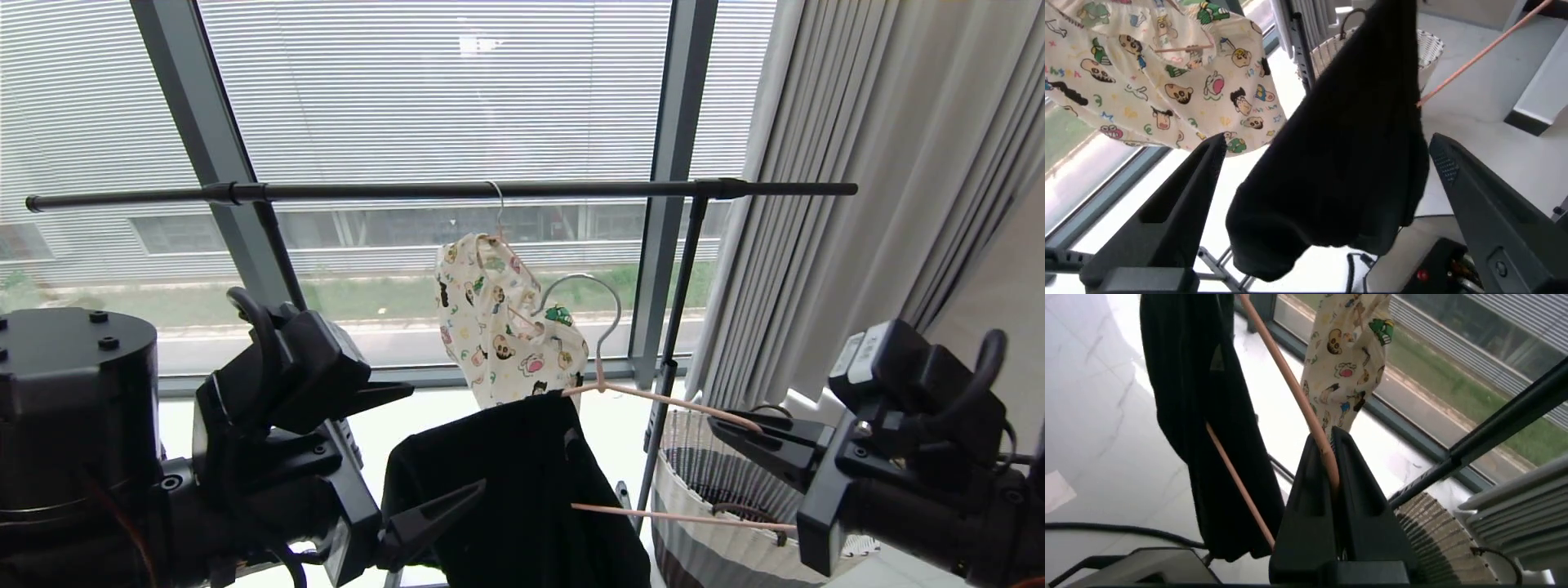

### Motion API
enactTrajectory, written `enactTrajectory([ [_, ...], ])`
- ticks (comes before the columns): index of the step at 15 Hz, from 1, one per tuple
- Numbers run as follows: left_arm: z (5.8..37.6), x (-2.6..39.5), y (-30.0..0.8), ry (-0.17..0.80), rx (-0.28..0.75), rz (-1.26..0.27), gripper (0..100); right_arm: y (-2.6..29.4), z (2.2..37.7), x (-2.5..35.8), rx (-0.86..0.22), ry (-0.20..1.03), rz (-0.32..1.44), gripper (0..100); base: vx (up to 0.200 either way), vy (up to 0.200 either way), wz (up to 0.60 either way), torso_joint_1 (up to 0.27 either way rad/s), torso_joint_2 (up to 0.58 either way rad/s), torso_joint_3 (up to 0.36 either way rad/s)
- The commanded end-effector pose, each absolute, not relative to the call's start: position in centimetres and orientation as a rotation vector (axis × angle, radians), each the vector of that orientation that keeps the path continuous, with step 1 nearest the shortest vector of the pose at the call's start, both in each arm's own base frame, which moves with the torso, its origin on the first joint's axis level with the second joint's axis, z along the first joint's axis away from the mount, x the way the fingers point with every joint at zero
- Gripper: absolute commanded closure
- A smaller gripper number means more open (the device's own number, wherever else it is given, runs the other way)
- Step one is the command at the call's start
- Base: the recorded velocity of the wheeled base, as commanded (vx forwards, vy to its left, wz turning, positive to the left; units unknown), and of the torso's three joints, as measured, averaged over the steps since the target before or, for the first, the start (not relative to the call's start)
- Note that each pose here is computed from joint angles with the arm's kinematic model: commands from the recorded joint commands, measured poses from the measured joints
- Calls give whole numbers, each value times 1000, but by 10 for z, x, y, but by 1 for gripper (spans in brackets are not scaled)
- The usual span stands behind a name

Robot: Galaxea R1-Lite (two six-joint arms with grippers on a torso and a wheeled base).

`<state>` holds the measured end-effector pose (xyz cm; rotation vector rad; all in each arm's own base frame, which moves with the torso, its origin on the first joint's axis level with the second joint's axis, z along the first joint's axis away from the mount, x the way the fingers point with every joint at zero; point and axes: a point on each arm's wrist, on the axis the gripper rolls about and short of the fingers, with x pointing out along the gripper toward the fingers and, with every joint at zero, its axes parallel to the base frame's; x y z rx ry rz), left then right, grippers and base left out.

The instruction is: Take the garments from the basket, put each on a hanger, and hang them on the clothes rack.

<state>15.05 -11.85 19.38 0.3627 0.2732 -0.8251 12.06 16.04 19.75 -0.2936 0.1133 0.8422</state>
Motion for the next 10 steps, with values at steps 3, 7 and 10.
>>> enactTrajectory([
  [3,184,160,-126,293,372,-830,0,154,204,104,-286,63,892,100,0,0,0,0,0,0],
  [7,185,156,-129,281,374,-858,0,165,208,95,-283,43,958,100,0,0,0,0,0,0],
  [10,179,154,-128,284,413,-871,0,169,214,93,-273,24,975,100,0,0,0,0,0,0],
])
